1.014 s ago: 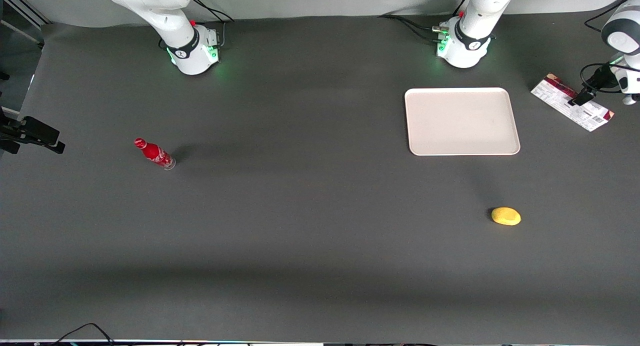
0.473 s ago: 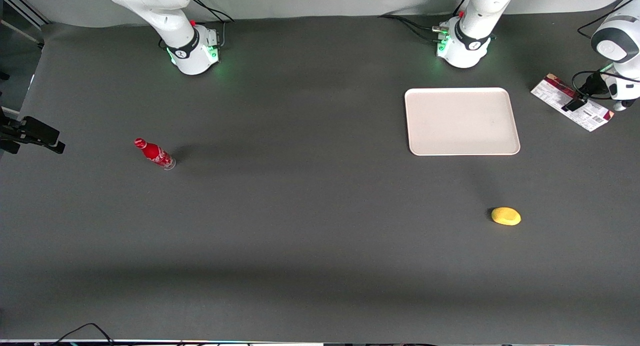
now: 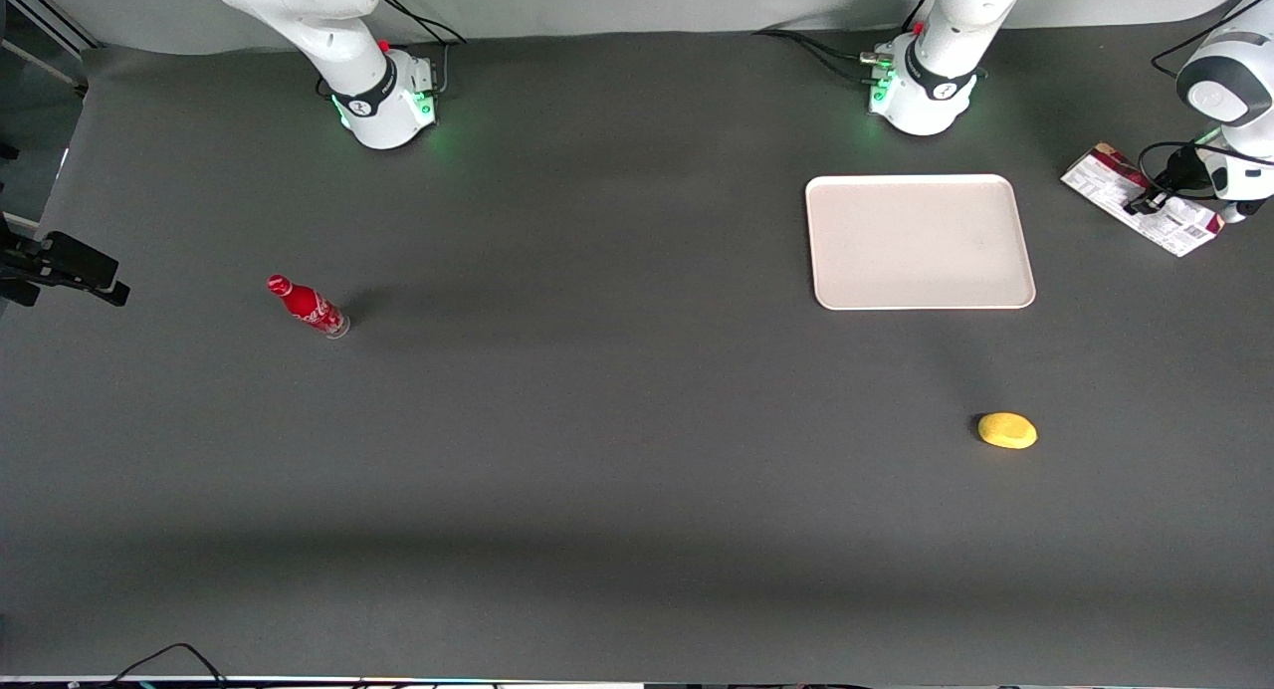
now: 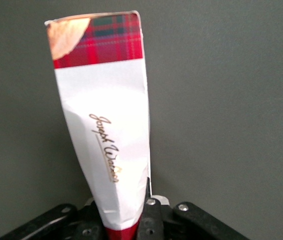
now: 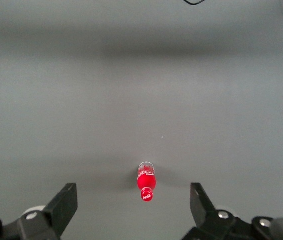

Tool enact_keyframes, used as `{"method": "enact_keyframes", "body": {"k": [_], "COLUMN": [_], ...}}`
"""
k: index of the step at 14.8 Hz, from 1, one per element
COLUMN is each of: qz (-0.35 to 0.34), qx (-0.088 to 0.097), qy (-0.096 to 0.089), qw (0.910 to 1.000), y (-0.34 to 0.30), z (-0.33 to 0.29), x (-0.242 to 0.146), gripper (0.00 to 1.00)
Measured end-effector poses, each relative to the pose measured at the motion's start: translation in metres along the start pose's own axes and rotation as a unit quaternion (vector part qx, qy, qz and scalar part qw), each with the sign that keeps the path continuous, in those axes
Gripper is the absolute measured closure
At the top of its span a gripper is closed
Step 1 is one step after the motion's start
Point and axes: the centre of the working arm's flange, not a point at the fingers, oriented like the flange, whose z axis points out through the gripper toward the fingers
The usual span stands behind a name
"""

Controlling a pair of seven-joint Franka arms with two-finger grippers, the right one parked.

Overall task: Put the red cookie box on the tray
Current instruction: 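Lift the cookie box upright with the left gripper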

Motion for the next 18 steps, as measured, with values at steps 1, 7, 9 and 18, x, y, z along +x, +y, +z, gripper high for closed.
{"method": "enact_keyframes", "body": {"k": [1,7,9,18], "qz": [0.006,0.078,0.102,0.166], "qx": [0.001,0.014,0.022,0.048], "qy": [0.004,0.039,0.032,0.013], "qw": [1.0,0.9961,0.994,0.9848], "y": [0.0,0.011,0.024,0.082], "z": [-0.003,-0.057,-0.103,-0.319], "x": [0.003,0.055,0.078,0.098], "gripper": [0.81,0.85,0.85,0.85]}}
